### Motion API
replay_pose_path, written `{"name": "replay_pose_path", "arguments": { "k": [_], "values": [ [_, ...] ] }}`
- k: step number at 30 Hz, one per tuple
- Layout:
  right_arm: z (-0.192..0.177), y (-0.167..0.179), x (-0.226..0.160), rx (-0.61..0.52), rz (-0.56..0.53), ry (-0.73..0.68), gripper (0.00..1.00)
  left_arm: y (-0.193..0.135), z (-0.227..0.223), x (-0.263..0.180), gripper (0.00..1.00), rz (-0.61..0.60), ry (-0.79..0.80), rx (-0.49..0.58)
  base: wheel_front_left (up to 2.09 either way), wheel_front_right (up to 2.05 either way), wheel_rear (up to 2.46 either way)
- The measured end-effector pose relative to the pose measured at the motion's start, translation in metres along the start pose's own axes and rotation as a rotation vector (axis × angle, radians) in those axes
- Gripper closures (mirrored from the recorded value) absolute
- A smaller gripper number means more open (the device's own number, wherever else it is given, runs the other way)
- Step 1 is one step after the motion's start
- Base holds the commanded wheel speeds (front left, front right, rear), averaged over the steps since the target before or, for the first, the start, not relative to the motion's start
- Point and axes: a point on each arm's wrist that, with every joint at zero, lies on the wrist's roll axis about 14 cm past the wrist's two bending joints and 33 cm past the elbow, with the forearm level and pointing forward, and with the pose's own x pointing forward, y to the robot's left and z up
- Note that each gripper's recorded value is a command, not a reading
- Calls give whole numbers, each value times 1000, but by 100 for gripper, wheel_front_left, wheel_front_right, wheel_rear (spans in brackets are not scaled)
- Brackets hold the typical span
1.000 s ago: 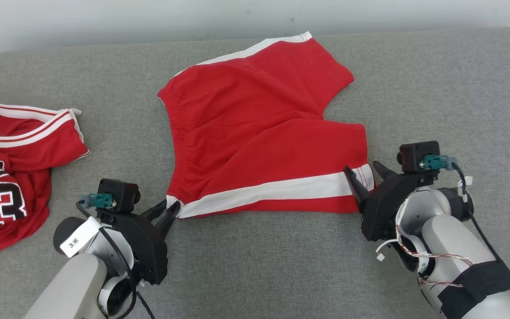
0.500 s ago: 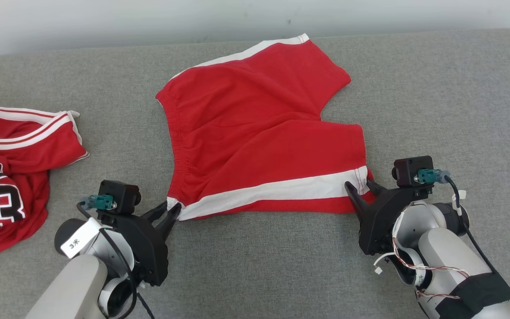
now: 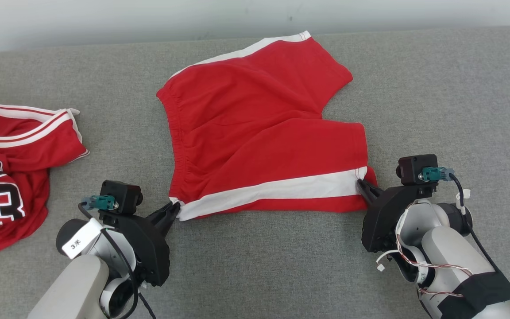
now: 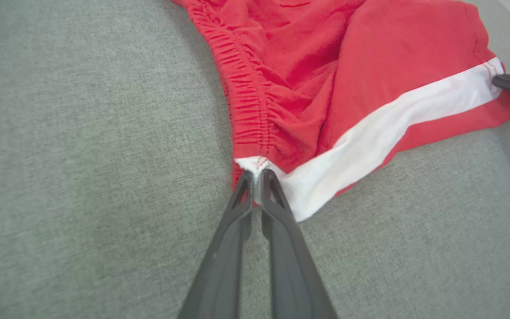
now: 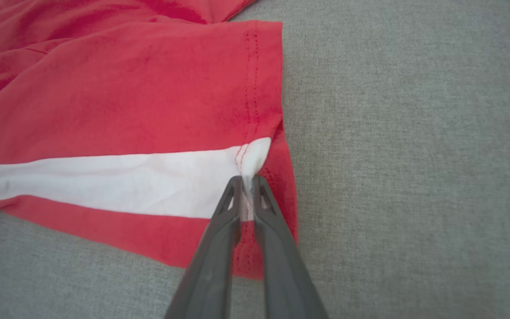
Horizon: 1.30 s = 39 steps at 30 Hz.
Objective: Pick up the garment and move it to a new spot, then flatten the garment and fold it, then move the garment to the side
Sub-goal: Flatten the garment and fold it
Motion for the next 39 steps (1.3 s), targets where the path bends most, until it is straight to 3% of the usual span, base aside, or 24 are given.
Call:
{"name": "replay_pose_path", "arguments": {
  "k": [11, 23, 26, 33, 39],
  "values": [
    [8, 0, -1, 19, 3, -30, 100, 1, 7, -1, 100, -2, -37, -15, 0, 0, 0],
    [79, 13, -30, 102, 71, -298, 100, 9, 77, -27, 100, 46, -315, -28, 0, 0, 0],
    [80, 15, -42, 152, 99, -330, 100, 8, 86, -38, 100, 55, -366, -40, 0, 0, 0],
    [64, -4, -79, 219, 73, -373, 100, 2, 49, -62, 100, 75, -347, -99, 0, 0, 0],
    [75, -6, -115, 293, 105, -479, 100, -15, 34, -76, 100, 22, -351, -149, 0, 0, 0]
  ]
}}
